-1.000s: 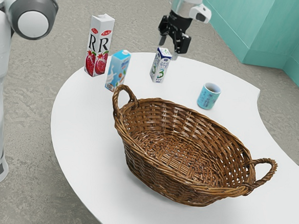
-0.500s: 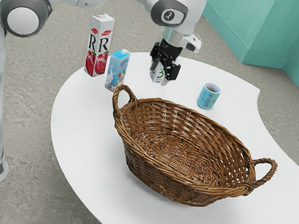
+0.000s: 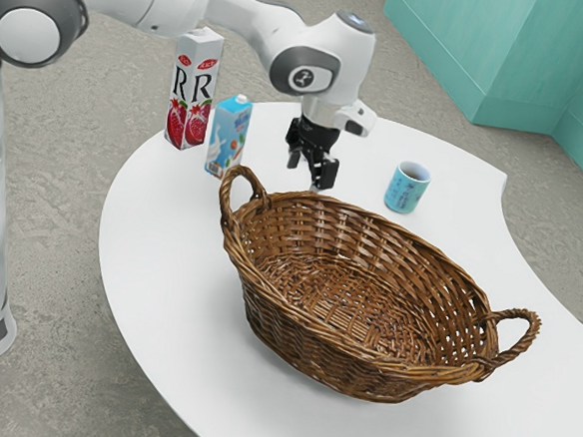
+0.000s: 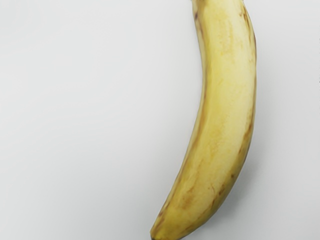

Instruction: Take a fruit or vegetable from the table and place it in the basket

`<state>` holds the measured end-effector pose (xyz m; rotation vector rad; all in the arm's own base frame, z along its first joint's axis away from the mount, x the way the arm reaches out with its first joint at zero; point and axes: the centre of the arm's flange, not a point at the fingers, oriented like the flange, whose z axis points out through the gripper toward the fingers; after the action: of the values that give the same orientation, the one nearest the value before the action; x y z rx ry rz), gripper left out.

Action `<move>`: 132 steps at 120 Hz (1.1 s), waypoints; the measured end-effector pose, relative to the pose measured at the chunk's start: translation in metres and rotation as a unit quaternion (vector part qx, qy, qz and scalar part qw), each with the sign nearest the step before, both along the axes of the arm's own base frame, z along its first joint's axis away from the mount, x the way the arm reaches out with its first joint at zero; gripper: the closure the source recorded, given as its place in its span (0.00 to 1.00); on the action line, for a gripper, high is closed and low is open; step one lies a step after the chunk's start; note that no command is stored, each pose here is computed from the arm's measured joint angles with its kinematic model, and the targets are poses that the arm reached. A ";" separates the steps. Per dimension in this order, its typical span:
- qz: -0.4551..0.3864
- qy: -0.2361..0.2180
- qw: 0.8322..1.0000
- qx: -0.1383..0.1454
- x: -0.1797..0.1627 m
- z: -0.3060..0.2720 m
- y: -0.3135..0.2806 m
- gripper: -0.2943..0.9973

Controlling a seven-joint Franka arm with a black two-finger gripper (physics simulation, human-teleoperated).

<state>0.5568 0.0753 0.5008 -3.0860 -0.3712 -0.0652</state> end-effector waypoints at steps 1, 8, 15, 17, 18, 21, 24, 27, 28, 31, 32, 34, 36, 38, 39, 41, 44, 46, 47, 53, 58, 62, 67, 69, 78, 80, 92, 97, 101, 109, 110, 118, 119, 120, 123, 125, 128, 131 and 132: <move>0.000 -0.001 1.000 0.000 0.000 0.000 0.000 0.23; -0.001 -0.005 1.000 0.001 0.000 0.001 0.000 0.23; -0.001 -0.006 1.000 0.001 -0.001 -0.001 -0.001 0.23; -0.001 -0.007 1.000 0.001 -0.001 -0.002 -0.001 0.23; -0.001 -0.007 1.000 0.001 -0.001 -0.002 -0.001 0.23; -0.002 -0.007 1.000 0.001 -0.001 -0.003 -0.001 0.23; -0.002 -0.007 1.000 0.001 -0.002 -0.005 -0.001 0.23; -0.002 -0.007 1.000 0.001 -0.002 -0.006 -0.001 0.23; -0.002 -0.007 1.000 0.001 -0.002 -0.006 -0.001 0.23; -0.002 -0.007 1.000 0.002 -0.002 -0.007 -0.001 0.23; -0.002 -0.007 1.000 0.002 -0.002 -0.008 -0.001 0.23; -0.002 -0.007 1.000 0.002 -0.002 -0.008 -0.001 0.23; -0.002 -0.007 1.000 0.002 -0.002 -0.009 -0.001 0.23; -0.002 -0.007 1.000 0.002 -0.001 -0.010 -0.001 0.23; -0.002 -0.007 1.000 0.002 -0.001 -0.010 -0.001 0.23; -0.002 -0.006 1.000 0.001 -0.001 -0.011 -0.001 0.23; -0.002 -0.005 1.000 0.001 -0.001 -0.014 -0.001 0.23; -0.002 -0.004 1.000 0.001 -0.001 -0.015 -0.001 0.23; -0.002 -0.004 1.000 0.001 -0.001 -0.015 -0.001 0.23; -0.002 -0.003 1.000 0.001 -0.001 -0.017 -0.001 0.23; -0.002 -0.004 1.000 0.001 -0.001 -0.018 -0.001 0.23; -0.002 -0.003 1.000 0.001 -0.001 -0.019 -0.001 0.23; -0.002 -0.001 1.000 0.001 -0.002 -0.021 -0.001 0.23; -0.002 0.000 1.000 0.001 -0.002 -0.022 -0.001 0.23; -0.002 0.002 1.000 0.001 -0.004 -0.027 -0.001 0.23; -0.002 0.003 1.000 0.001 -0.004 -0.029 -0.001 0.23; -0.002 0.007 1.000 0.000 -0.006 -0.037 -0.001 0.23; -0.002 0.009 1.000 0.000 -0.008 -0.040 -0.001 0.23; -0.002 0.009 1.000 0.000 -0.009 -0.042 -0.001 0.23; -0.002 0.009 1.000 0.000 -0.011 -0.045 -0.001 0.23; -0.002 0.009 1.000 0.000 -0.011 -0.045 -0.001 0.23; -0.002 0.008 1.000 0.000 -0.011 -0.046 0.000 0.23; -0.002 0.007 1.000 0.000 -0.011 -0.046 0.000 0.23; -0.002 0.007 1.000 0.000 -0.011 -0.046 0.000 0.23; -0.002 0.006 1.000 0.000 -0.011 -0.045 0.000 0.23; -0.002 0.006 1.000 0.000 -0.011 -0.045 0.000 0.23; -0.002 0.005 1.000 0.001 -0.011 -0.045 0.001 0.23; -0.002 0.004 1.000 0.001 -0.011 -0.044 0.001 0.23; -0.003 0.004 1.000 0.001 -0.010 -0.044 0.001 0.23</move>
<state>0.5463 0.0764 0.4564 -3.0841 -0.3629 -0.0548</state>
